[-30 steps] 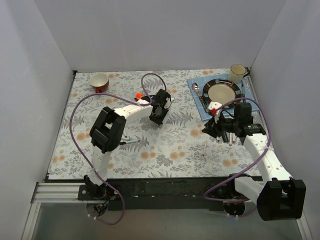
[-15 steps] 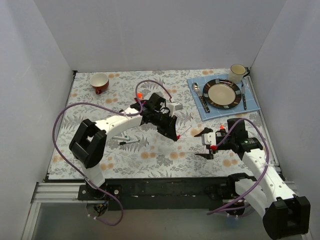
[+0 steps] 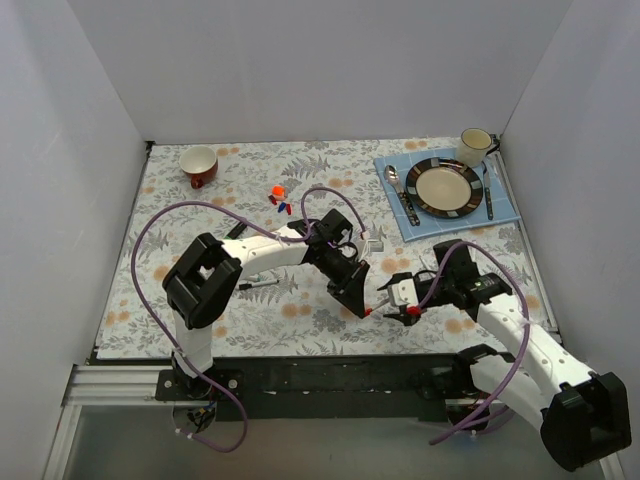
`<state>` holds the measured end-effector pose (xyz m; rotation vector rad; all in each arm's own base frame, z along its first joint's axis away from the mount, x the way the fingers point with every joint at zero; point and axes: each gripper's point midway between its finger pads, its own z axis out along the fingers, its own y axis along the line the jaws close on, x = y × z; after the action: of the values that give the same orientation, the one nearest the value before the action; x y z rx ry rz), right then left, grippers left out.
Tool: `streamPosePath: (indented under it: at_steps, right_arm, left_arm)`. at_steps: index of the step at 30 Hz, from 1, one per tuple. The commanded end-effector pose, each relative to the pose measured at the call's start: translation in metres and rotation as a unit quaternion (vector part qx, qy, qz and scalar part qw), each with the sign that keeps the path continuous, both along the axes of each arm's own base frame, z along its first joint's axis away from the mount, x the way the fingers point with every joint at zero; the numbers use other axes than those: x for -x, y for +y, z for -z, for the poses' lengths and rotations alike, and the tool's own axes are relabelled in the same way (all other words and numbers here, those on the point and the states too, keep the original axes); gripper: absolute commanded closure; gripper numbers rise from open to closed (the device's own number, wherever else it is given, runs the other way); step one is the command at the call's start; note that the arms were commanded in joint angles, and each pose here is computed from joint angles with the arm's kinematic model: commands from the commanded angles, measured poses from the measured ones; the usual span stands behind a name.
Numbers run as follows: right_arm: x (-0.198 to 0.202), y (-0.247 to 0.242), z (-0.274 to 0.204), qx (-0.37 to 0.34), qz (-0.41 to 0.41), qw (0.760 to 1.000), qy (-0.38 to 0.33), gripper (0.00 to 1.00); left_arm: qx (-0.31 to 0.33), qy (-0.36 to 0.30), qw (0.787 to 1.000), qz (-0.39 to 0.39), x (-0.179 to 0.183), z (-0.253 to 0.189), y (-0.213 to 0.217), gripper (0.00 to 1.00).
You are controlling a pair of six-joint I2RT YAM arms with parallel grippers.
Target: Open the pen caps
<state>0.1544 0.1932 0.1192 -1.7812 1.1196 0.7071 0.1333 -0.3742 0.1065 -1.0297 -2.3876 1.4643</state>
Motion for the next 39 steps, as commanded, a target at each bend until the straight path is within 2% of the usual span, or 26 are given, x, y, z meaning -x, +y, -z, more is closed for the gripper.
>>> streamPosePath:
  at_steps: [1, 3, 4, 6, 8, 9, 13, 14, 15, 16, 17, 18, 19, 20, 22, 23, 24, 26, 27, 29, 30, 32, 33, 36, 37, 39]
  right_arm:
    - [0.008, 0.006, 0.018, 0.040, -0.025, 0.999, -0.010, 0.40]
    - [0.011, 0.009, 0.024, 0.053, -0.035, 0.998, -0.006, 0.48]
    - [0.011, 0.010, 0.025, 0.058, -0.036, 0.998, -0.007, 0.59]
    - [0.014, 0.012, 0.027, 0.062, -0.044, 0.997, -0.007, 0.70]
    - [0.015, 0.013, 0.026, 0.063, -0.049, 0.997, -0.012, 0.93]
    - [0.016, 0.013, 0.027, 0.065, -0.050, 0.997, -0.011, 0.99]
    - [0.016, 0.014, 0.025, 0.063, -0.050, 0.997, -0.015, 0.99]
    - [0.015, 0.014, 0.024, 0.062, -0.049, 0.997, -0.017, 0.99]
    - [0.015, 0.014, 0.023, 0.061, -0.042, 0.997, -0.011, 0.99]
    - [0.012, 0.014, 0.022, 0.063, -0.032, 0.997, -0.009, 0.99]
    - [0.007, 0.015, 0.019, 0.060, -0.022, 0.998, -0.010, 0.99]
    - [0.005, 0.016, 0.018, 0.061, -0.016, 0.998, -0.008, 0.99]
    - [0.003, 0.016, 0.015, 0.059, -0.004, 0.998, 0.003, 0.99]
    - [-0.001, 0.017, 0.012, 0.054, 0.004, 0.999, 0.004, 0.99]
    - [-0.003, 0.019, 0.006, 0.044, 0.020, 0.999, 0.024, 0.99]
    - [-0.008, 0.020, 0.000, 0.034, 0.029, 0.999, 0.027, 0.99]
    - [-0.010, 0.021, -0.004, 0.027, 0.040, 0.998, 0.035, 0.99]
    - [-0.016, 0.021, -0.013, 0.010, 0.070, 0.996, 0.062, 0.99]
    - [-0.020, 0.023, -0.018, -0.001, 0.075, 0.995, 0.063, 0.99]
    - [-0.027, 0.024, -0.026, -0.023, 0.121, 0.987, 0.100, 0.99]
    - [-0.033, 0.026, -0.033, -0.037, 0.130, 0.986, 0.096, 0.99]
    - [-0.040, 0.026, -0.036, -0.053, 0.174, 0.974, 0.134, 0.99]
    - [-0.043, 0.026, -0.037, -0.056, 0.181, 0.973, 0.135, 0.99]
    - [-0.051, 0.027, -0.039, -0.072, 0.210, 0.964, 0.148, 0.99]
    - [-0.054, 0.028, -0.041, -0.076, 0.213, 0.964, 0.142, 0.99]
    - [-0.062, 0.026, -0.041, -0.084, 0.245, 0.954, 0.153, 0.99]
  left_arm:
    - [0.028, 0.007, 1.000, 0.012, 0.002, -0.020, -0.008, 1.00]
    - [0.024, 0.009, 1.000, 0.012, 0.002, -0.017, -0.008, 1.00]
    - [0.025, 0.008, 1.000, 0.013, 0.002, -0.017, -0.008, 1.00]
    - [0.024, 0.012, 1.000, 0.014, 0.004, -0.016, -0.007, 1.00]
    - [0.024, 0.014, 1.000, 0.015, 0.004, -0.015, -0.007, 1.00]
    - [0.025, 0.015, 0.999, 0.016, 0.004, -0.016, -0.008, 1.00]
    - [0.024, 0.005, 1.000, 0.010, 0.001, -0.019, -0.008, 0.98]
    - [0.022, -0.005, 1.000, -0.001, -0.003, -0.021, -0.011, 0.92]
    - [0.021, -0.015, 1.000, -0.011, -0.006, -0.022, -0.011, 0.77]
    - [0.012, -0.037, 0.999, -0.030, -0.014, -0.020, -0.010, 0.70]
    - [0.036, -0.060, 0.996, -0.049, -0.021, -0.037, -0.014, 0.62]
    - [0.039, -0.067, 0.995, -0.061, -0.023, -0.037, -0.010, 0.51]
    - [0.044, -0.081, 0.992, -0.084, -0.033, -0.039, -0.006, 0.45]
    - [0.078, -0.129, 0.982, -0.116, -0.047, -0.059, -0.009, 0.42]
    - [0.078, -0.134, 0.974, -0.165, -0.050, -0.052, 0.001, 0.38]
    - [0.105, -0.175, 0.957, -0.206, -0.068, -0.059, -0.003, 0.38]
    - [0.133, -0.175, 0.945, -0.242, -0.069, -0.079, -0.001, 0.37]
    - [0.161, -0.203, 0.911, -0.320, -0.086, -0.075, 0.008, 0.28]
    - [0.191, -0.186, 0.897, -0.353, -0.085, -0.091, 0.011, 0.27]
    - [0.234, -0.188, 0.867, -0.398, -0.087, -0.095, 0.019, 0.14]
    - [0.241, -0.192, 0.847, -0.433, -0.096, -0.098, 0.023, 0.14]
    - [0.261, -0.177, 0.833, -0.455, -0.096, -0.105, 0.019, 0.13]
    - [0.258, -0.177, 0.817, -0.484, -0.105, -0.106, 0.021, 0.13]
    - [0.261, -0.144, 0.802, -0.518, -0.108, -0.105, 0.014, 0.14]
    - [0.261, -0.147, 0.782, -0.546, -0.118, -0.106, 0.017, 0.14]
    - [0.265, -0.134, 0.769, -0.567, -0.118, -0.106, 0.017, 0.16]
